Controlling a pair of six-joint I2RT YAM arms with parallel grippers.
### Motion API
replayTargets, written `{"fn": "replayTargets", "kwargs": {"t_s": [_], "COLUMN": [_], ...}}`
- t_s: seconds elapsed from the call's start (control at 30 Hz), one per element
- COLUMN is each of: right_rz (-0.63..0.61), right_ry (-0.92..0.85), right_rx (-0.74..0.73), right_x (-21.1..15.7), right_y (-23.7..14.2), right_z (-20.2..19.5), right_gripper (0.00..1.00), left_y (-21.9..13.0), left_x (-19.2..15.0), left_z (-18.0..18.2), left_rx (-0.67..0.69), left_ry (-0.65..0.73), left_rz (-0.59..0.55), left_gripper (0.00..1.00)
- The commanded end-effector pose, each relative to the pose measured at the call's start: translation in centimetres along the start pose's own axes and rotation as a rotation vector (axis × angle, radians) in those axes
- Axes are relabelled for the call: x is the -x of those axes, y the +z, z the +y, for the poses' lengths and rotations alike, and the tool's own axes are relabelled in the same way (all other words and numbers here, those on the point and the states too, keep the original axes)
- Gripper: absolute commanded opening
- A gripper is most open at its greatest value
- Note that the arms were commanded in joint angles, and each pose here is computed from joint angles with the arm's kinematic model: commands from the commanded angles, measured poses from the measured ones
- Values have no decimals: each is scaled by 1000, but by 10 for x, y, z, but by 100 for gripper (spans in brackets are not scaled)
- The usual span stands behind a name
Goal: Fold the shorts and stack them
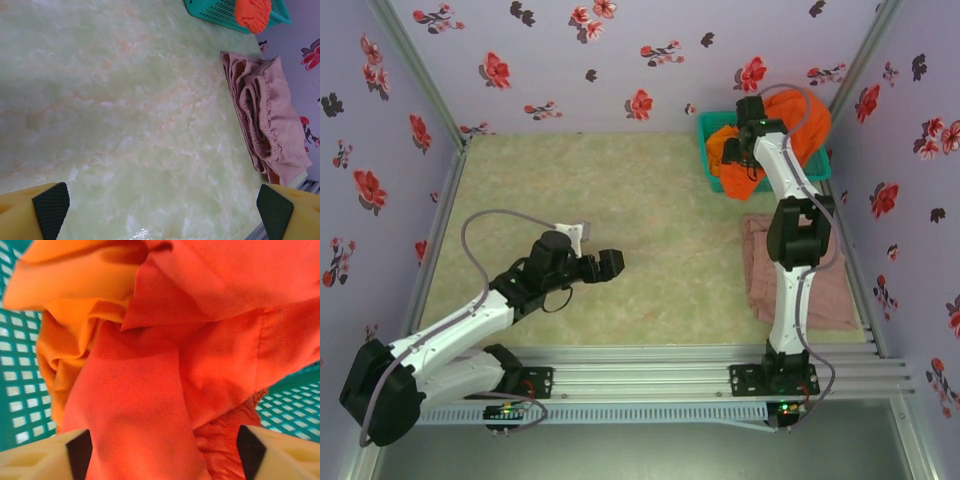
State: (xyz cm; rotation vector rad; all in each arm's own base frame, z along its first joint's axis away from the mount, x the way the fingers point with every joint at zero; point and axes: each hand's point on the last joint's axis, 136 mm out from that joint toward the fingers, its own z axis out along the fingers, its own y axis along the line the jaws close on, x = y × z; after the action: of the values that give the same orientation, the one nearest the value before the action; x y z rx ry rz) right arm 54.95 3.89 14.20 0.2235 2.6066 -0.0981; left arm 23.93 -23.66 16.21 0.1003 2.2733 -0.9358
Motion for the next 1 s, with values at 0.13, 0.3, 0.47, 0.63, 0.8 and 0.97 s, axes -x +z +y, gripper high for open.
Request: {"fn": "replayTargets", "kwargs": {"t_s": [0.13,0.3,0.47,0.63,0.8,0.97], "right_rz": [72,23,-104,-282,-482,-650], "right_ry": [15,51,129,154,147,134], "right_rx": [6,36,116,218,322,435], "right_x": [-13,2,32,59,81,101], "right_y": [9,-10,-63,-138,-222,-296], "right_z": [4,7,13,25,36,40], "right_gripper": [41,8,0,0,0,0], "left_y": [-8,-13,-15,-14,-13,-14], "left_x": [-1,0,3,2,4,3], "left_z": [13,16,15,16,15,15], "left_rx": [40,49,45,44,38,36], "left_ry": [-6,-9,-15,-19,-25,-24], "left_rz": [-25,-39,-54,-58,-68,-67], "left_gripper": [99,99,99,100,99,99]}}
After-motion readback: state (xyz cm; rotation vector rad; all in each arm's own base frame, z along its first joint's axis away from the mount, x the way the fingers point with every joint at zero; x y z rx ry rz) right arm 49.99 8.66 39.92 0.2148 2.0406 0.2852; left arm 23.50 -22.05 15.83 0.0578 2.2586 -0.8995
